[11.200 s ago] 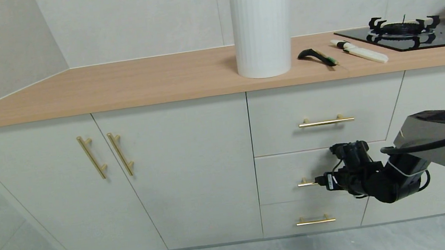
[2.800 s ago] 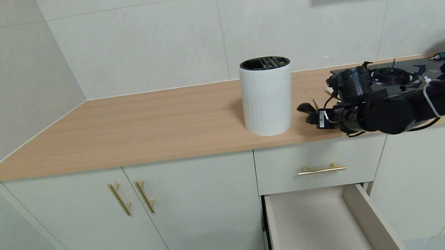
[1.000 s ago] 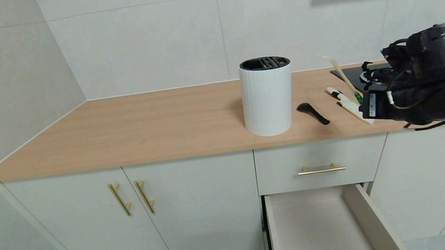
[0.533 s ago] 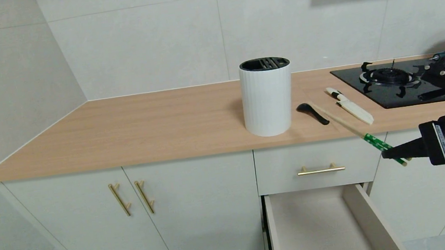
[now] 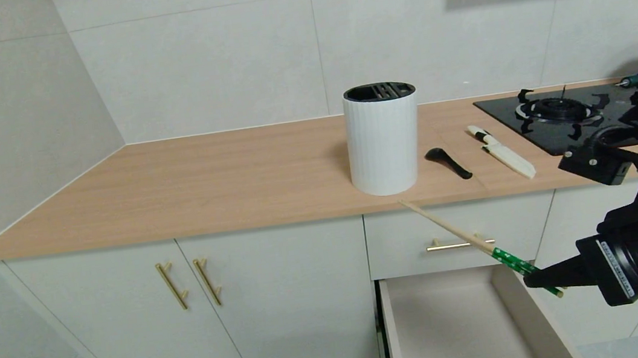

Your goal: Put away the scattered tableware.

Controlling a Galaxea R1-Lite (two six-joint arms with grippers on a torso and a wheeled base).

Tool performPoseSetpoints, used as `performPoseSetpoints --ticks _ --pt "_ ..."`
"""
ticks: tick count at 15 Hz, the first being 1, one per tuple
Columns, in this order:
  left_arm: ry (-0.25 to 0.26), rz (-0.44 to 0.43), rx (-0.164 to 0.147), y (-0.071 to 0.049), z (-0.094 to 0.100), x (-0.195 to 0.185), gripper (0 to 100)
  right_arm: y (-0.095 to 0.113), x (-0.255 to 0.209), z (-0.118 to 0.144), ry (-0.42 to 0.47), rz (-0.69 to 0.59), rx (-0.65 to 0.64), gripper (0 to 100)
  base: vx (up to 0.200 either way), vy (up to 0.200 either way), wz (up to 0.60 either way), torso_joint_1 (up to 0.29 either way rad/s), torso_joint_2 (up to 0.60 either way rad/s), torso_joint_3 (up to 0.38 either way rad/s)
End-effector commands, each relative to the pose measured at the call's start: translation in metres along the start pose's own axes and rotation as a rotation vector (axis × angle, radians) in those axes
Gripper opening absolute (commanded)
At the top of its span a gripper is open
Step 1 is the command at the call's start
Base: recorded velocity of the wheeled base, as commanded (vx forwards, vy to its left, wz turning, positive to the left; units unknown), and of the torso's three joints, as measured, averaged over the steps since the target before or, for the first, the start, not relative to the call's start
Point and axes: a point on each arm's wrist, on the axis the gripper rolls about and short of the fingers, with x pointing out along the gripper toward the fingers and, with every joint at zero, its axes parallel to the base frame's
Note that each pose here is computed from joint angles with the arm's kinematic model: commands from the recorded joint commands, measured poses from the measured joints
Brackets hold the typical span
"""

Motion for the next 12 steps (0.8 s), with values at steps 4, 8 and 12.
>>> performPoseSetpoints --ticks 4,8,12 --pt "0.002 0.001 0.000 0.0000 0.0000 0.0001 100 -0.0023 0.0114 -0.0005 0.041 -0.007 0.009 0 0.000 0.000 0.00 -0.104 0.25 0.147" --pt "0.002 0.001 0.000 0.0000 0.0000 0.0001 100 -0.0021 0.0127 -0.0002 0.044 -0.006 0.007 0 0.000 0.000 0.00 -0.177 0.47 0.280" --pt "0.002 0.001 0.000 0.0000 0.0000 0.0001 100 -0.0037 0.0184 -0.0004 0.061 -0.011 0.011 0 0.000 0.000 0.00 -0.165 0.47 0.308"
